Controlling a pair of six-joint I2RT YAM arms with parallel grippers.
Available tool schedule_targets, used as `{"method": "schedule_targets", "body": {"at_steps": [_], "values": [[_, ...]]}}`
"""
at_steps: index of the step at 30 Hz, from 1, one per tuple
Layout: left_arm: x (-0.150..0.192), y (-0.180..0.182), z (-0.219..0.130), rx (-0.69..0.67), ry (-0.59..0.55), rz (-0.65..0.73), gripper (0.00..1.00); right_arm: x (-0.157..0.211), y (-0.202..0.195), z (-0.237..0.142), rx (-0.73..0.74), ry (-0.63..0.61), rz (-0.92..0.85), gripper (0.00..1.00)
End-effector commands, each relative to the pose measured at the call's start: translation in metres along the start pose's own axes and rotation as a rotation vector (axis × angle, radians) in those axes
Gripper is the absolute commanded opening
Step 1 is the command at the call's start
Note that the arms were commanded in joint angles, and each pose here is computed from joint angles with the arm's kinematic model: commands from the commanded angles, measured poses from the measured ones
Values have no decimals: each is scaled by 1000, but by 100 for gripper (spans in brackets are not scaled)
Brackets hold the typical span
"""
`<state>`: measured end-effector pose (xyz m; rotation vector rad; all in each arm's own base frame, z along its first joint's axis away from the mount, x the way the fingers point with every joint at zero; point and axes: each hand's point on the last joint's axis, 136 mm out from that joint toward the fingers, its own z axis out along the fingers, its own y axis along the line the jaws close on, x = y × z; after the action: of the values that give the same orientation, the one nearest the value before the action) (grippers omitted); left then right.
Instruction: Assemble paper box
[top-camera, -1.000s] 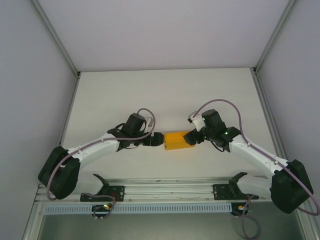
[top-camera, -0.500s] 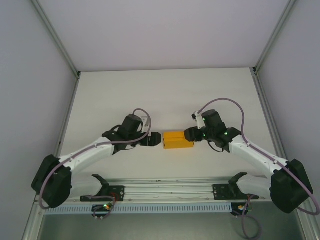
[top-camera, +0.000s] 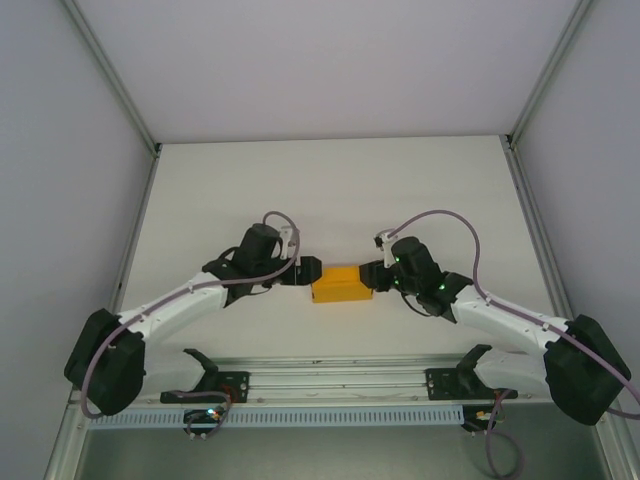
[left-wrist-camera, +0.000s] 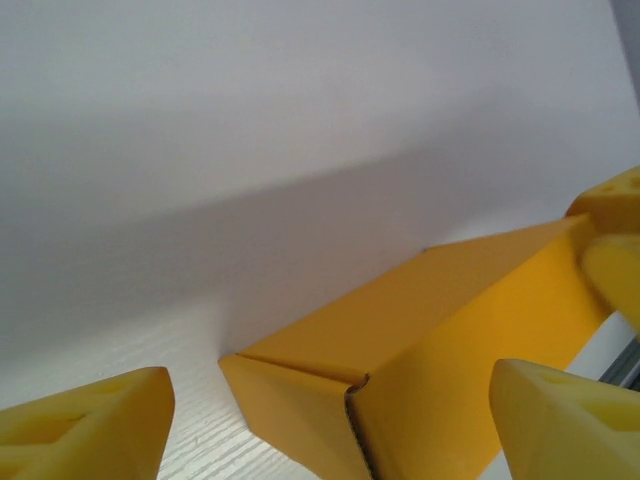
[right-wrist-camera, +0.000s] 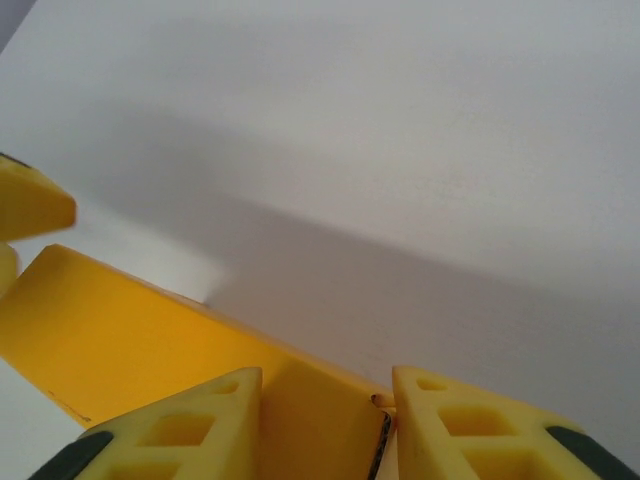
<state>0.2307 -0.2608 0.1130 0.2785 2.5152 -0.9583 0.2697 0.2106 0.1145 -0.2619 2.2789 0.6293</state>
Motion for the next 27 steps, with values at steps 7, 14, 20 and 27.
{"method": "schedule_targets", "body": {"at_steps": [7,14,20,27], "values": [[42,23,21,63,33,3,64,47,-20,11,52,72,71,24],[62,43,28,10,83,54,50,24,6,-7,-31,98,-77,52],[60,40,24,8,79,104,50,-7,37,-28,-134,113,-421,90],[55,39,16,-6,51,141,50,16,63,-25,-375,260,-860,100]]}}
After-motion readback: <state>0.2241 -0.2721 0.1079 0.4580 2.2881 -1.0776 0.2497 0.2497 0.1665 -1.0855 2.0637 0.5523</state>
